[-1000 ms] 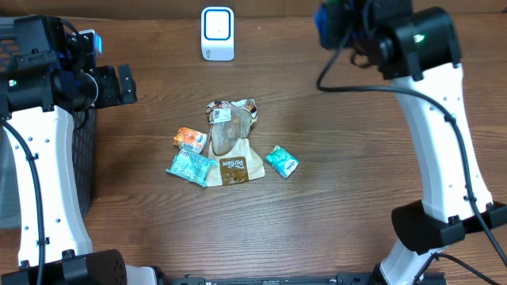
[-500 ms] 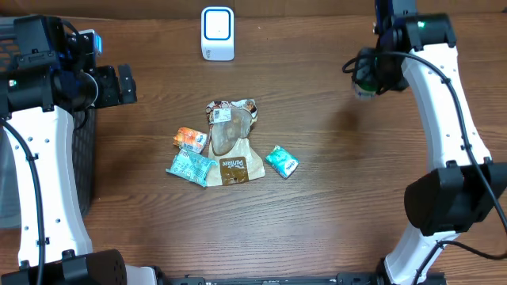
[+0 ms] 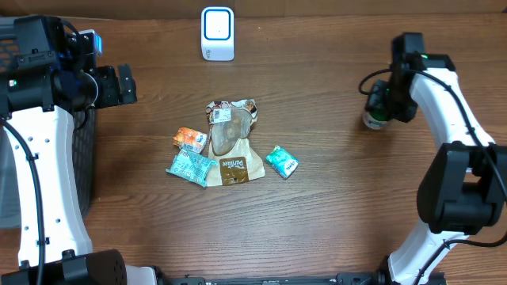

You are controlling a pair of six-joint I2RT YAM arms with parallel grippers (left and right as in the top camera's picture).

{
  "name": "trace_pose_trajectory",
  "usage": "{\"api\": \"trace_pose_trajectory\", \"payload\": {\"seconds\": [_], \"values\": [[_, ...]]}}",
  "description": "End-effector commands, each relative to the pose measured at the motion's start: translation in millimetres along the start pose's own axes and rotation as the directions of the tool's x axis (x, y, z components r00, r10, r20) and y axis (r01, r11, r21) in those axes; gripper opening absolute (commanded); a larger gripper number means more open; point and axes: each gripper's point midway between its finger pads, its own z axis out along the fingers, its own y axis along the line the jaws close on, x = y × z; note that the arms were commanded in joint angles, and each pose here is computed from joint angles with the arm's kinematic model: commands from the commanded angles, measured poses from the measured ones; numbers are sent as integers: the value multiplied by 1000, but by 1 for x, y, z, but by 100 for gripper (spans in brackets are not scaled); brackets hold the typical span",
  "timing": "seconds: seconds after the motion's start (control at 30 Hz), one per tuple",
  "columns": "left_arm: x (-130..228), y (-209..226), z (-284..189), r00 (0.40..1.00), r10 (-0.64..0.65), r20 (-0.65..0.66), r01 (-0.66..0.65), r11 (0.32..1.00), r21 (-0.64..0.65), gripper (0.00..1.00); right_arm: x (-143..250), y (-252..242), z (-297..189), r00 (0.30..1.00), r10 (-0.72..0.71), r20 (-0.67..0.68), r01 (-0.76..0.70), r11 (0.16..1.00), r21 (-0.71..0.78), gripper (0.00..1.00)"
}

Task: Scan the item barcode
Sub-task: 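Carry the jar right and set it down, opening the right gripper, then move the right gripper to the mint pack and grasp it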

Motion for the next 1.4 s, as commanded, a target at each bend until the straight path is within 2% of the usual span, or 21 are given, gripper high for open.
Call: {"api": "trace_pose_trajectory", "payload": {"seconds": [0.0,0.3,0.33,0.4,0.47,0.53,0.73,0.83,0.93,1.1,1.2,1.3,1.37], "values": [[-7,-1,-7,999,21,28,-21,1000,-4,100,1,-14,6,999,45,-9,-45,999,-14,21],[-7,-1,-7,999,21,28,-21,1000,-4,100,10,-34,19,995,89,-45,-88,996,4,22],[-7,-1,-7,999,21,28,-21,1000,-4,99,10,-34,19,995,89,-44,-89,996,5,30],[-7,-1,-7,999,21,28,-21,1000,-3,99,9,-35,18,995,90,-42,-90,996,4,66],[-7,-1,-7,999,21,28,-21,1000,-3,99,8,-31,15,995,87,-48,-88,996,-17,93],[-7,-1,-7,999,21,28,-21,1000,-3,100,5,-26,4,995,86,-54,-89,995,-44,100],[-7,-1,-7,999,21,28,-21,1000,-4,100,-17,-13,-58,997,79,-23,-81,992,-92,100],[-7,-1,-7,999,21,28,-21,1000,-4,99,-19,8,-93,999,49,-16,-51,985,-164,100],[-7,-1,-7,999,21,28,-21,1000,-4,100,-13,33,-105,1000,-21,-19,16,970,-244,100],[-7,-1,-7,999,21,28,-21,1000,-4,100,10,72,-99,990,-125,-59,101,945,-311,99],[-7,-1,-7,999,21,28,-21,1000,-4,100,34,94,-87,971,-220,-92,181,932,-315,91],[-7,-1,-7,999,21,28,-21,1000,-4,100,56,112,-70,952,-279,-125,229,922,-313,77],[-7,-1,-7,999,21,28,-21,1000,-4,100,69,121,-59,943,-301,-144,244,917,-314,76]]}}
